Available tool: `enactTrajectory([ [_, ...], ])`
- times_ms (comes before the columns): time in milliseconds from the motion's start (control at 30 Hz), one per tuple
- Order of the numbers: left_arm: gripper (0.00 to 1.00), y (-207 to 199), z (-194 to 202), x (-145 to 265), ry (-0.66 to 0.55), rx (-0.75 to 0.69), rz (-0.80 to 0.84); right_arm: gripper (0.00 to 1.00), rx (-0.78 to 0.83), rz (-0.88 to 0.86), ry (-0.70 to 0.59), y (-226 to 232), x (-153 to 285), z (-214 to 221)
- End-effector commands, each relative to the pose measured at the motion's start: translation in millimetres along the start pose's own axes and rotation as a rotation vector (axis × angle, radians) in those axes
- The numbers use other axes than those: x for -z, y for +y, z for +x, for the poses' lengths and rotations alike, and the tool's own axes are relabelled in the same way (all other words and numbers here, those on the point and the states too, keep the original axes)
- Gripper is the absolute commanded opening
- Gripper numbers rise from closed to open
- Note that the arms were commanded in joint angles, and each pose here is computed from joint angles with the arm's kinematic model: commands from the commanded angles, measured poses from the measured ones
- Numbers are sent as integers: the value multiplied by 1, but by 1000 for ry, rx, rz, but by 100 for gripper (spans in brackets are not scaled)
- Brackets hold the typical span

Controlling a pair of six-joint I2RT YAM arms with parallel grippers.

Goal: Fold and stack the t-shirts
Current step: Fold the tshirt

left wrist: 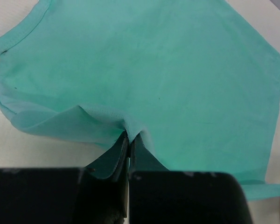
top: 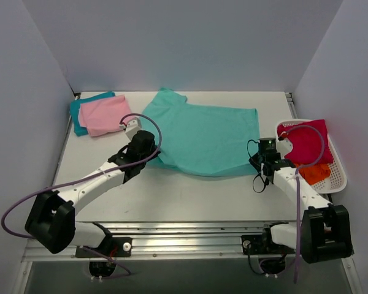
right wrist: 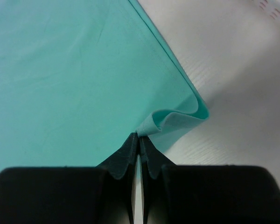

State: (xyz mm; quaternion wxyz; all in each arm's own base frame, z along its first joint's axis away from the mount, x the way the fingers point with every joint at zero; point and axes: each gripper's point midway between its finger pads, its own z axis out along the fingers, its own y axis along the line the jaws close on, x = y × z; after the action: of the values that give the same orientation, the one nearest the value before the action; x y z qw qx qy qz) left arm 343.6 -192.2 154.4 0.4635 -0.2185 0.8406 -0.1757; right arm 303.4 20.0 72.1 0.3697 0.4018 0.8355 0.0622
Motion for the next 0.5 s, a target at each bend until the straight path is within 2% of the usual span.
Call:
enactTrajectory([
  [0, 2, -27, -23, -8, -33, -3, 61, 0, 0, -9, -51, 19, -4, -24],
  [467, 2, -31, -39, -85, 29, -31, 67, 0, -1, 84, -80, 43, -44, -50],
])
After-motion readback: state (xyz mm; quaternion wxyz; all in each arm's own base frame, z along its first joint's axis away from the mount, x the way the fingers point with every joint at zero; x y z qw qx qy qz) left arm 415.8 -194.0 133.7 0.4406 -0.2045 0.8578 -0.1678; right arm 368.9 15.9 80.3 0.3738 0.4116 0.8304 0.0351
